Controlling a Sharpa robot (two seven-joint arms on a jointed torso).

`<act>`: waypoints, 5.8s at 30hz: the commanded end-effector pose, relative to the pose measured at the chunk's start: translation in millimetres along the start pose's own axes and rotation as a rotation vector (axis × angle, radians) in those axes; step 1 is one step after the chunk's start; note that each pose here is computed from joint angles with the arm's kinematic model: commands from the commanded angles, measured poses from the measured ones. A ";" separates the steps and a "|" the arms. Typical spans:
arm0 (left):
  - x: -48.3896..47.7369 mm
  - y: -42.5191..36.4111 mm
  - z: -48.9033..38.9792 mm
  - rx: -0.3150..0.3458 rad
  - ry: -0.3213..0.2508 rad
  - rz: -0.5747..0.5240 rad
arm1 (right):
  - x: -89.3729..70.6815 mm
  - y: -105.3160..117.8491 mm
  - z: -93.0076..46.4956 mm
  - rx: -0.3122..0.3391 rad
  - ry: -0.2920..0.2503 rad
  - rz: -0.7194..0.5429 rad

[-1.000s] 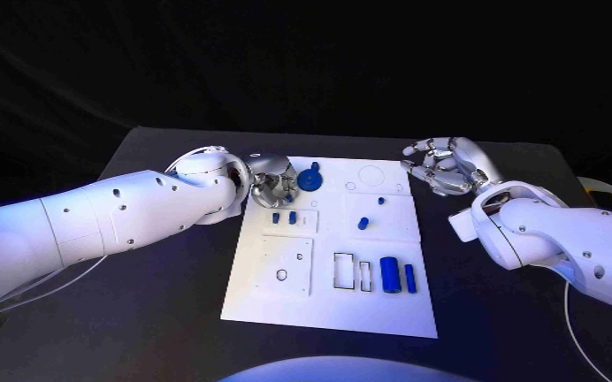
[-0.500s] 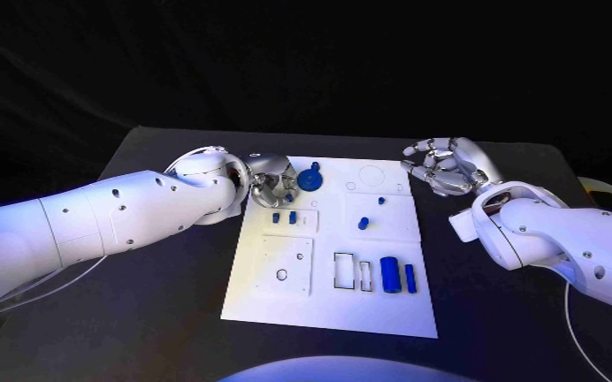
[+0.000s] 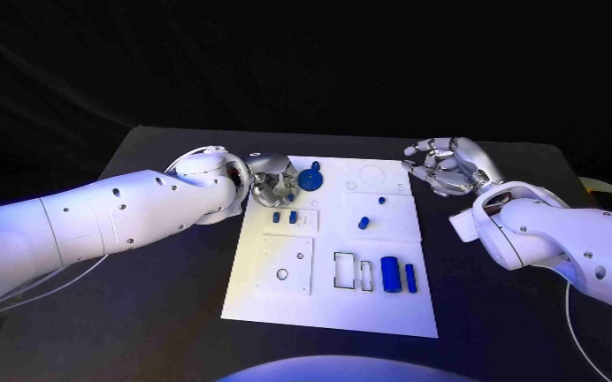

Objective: Assemble the parts on the task board

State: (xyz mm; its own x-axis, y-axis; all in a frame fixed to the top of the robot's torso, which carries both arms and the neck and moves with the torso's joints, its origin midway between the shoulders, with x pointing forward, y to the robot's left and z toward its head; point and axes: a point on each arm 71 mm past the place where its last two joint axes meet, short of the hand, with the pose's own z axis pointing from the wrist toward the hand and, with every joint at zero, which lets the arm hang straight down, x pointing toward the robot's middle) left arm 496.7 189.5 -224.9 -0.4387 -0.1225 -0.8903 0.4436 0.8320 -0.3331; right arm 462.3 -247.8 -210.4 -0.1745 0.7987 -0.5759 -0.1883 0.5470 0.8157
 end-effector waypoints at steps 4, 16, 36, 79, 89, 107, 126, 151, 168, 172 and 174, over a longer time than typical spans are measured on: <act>0.0 -1.8 -0.2 0.015 -0.006 -0.011 | 1.0 0.8 -0.2 -0.013 0.011 -0.005; 0.2 -1.5 -2.7 0.032 -0.019 -0.029 | 0.7 0.2 -0.6 -0.011 0.010 -0.006; 0.4 0.4 -4.1 0.030 -0.023 -0.044 | 0.9 -0.3 -0.7 -0.011 0.008 -0.006; -8.5 8.9 -15.3 0.075 -0.093 -0.248 | -1.5 -2.4 -0.5 -0.008 0.001 -0.011; -36.2 42.5 -38.1 0.044 -0.312 -0.685 | -1.8 -5.8 1.0 -0.009 0.040 -0.041; -44.3 49.1 -62.5 0.087 -0.391 -1.168 | 17.5 10.9 5.4 -0.084 0.468 -0.606; -42.7 36.4 -68.8 0.148 -0.405 -1.255 | 38.5 35.9 18.0 -0.157 0.345 -0.915; -40.7 35.3 -69.8 0.132 -0.381 -1.265 | 71.2 26.6 23.0 -0.158 0.391 -0.916; -39.0 35.3 -69.7 0.122 -0.354 -1.272 | 77.3 21.8 23.9 -0.156 0.383 -0.917; -38.7 35.4 -69.7 0.120 -0.350 -1.273 | 78.5 21.0 23.7 -0.156 0.384 -0.922; -38.6 35.4 -69.6 0.119 -0.348 -1.274 | 79.0 20.8 23.4 -0.157 0.386 -0.926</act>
State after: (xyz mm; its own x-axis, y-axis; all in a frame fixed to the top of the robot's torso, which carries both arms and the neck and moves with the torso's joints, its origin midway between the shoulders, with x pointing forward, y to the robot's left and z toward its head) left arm 475.7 263.8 -180.9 -0.3621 -0.9319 0.0209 -0.0435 -0.0055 -0.9990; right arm 469.0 -166.5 -231.7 -0.1808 -0.0403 -0.9827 -0.5295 0.8460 0.0628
